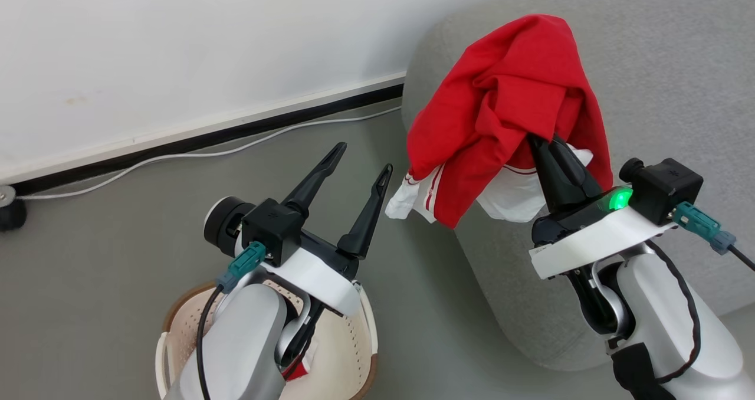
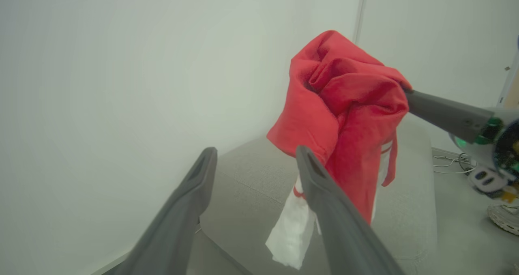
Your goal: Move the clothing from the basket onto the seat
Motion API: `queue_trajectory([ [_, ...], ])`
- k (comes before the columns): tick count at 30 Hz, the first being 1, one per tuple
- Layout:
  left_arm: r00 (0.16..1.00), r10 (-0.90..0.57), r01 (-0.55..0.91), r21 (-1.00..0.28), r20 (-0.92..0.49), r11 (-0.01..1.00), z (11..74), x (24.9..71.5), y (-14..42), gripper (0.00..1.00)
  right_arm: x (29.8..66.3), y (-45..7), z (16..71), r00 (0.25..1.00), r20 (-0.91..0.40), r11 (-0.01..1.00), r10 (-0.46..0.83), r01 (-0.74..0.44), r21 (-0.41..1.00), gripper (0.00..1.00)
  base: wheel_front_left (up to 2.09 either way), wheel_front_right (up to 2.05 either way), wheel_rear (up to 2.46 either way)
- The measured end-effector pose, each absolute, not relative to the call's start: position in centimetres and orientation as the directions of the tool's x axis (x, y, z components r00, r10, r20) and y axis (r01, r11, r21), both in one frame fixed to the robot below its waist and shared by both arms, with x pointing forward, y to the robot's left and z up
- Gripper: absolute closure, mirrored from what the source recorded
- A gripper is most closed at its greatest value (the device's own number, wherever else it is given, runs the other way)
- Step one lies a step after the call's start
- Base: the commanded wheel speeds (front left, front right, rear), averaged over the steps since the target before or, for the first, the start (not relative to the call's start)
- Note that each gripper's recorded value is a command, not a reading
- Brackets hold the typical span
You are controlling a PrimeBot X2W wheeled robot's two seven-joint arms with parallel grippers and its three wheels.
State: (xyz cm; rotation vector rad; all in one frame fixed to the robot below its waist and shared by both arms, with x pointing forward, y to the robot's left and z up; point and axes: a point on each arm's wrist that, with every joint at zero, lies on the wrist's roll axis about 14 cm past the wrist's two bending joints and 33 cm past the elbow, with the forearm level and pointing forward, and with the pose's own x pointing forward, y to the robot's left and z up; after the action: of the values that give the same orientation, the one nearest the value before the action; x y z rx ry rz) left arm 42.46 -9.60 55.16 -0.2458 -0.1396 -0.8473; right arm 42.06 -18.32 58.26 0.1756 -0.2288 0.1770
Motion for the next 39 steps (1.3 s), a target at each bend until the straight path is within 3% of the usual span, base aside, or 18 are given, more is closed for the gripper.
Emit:
queue_trajectory([
  [24, 0.43, -0.872, 0.902, -0.146, 0.234, 0.406, 55.6, 37.3, -18.1, 0.0, 33.7, -29.8, 59.8, 0.934, 0.289, 0.972, -0.211, 0.169, 0.161, 1.0, 0.0, 0.0, 0.0],
  [32, 0.403, -0.89, 0.912, -0.178, 0.214, 0.37, 54.2, 37.0, -18.9, 0.0, 32.6, -32.4, 59.1, 0.914, 0.273, 0.951, -0.3, 0.265, 0.156, 1.0, 0.0, 0.0, 0.0],
  [39, 0.383, -0.902, 0.918, -0.195, 0.2, 0.347, 52.3, 37.8, -19.2, 0.0, 34.0, -35.1, 59.0, 0.897, 0.257, 0.933, -0.359, 0.335, 0.134, 1.0, 0.0, 0.0, 0.0],
])
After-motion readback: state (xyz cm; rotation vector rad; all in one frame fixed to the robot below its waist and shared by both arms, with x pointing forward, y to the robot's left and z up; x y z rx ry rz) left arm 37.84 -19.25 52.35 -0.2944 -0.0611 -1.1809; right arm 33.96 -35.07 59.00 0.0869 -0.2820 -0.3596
